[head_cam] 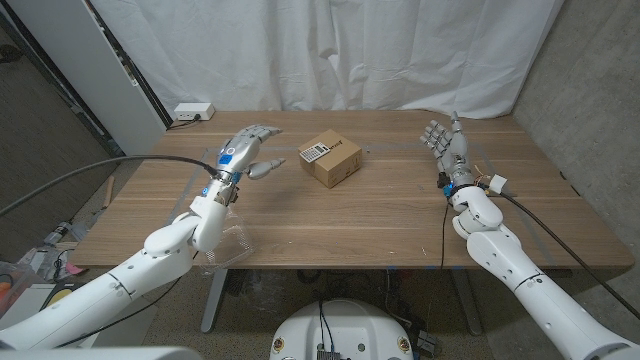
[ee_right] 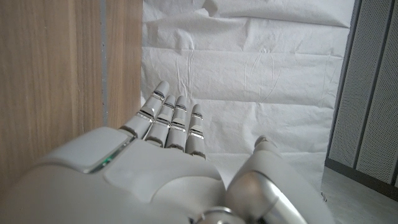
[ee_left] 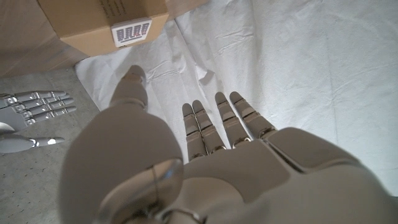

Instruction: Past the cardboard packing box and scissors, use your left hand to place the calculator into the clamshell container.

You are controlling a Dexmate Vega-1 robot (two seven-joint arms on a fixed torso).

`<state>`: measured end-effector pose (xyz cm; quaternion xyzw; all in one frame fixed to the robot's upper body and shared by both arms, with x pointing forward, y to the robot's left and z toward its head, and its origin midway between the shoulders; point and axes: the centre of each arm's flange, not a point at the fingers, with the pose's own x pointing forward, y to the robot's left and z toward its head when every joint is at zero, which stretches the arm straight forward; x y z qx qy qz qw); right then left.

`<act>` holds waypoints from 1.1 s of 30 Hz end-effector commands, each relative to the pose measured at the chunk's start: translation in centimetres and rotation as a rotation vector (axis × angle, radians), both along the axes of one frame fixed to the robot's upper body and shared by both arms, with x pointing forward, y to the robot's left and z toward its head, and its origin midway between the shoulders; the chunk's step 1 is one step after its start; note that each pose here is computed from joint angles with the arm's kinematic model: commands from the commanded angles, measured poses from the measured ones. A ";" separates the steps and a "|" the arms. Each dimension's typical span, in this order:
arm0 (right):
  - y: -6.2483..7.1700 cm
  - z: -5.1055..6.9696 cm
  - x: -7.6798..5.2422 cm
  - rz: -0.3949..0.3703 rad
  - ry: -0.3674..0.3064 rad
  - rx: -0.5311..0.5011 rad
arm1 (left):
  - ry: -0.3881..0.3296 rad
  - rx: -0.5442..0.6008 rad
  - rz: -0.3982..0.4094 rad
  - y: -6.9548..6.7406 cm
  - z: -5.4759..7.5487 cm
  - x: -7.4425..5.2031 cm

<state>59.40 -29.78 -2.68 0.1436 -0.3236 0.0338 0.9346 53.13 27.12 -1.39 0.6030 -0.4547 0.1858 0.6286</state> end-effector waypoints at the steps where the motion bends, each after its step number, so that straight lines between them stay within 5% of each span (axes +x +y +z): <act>1: -0.4 1.1 -0.6 0.011 0.003 -0.039 | -0.012 0.077 0.052 -0.8 0.0 1.0; 16: -2.9 1.7 -3.2 -0.069 0.006 -0.020 | 0.034 0.157 0.098 -1.0 -0.4 2.6; 33: -3.2 2.1 -3.4 -0.068 0.018 -0.044 | 0.034 0.319 0.137 -3.4 0.2 2.0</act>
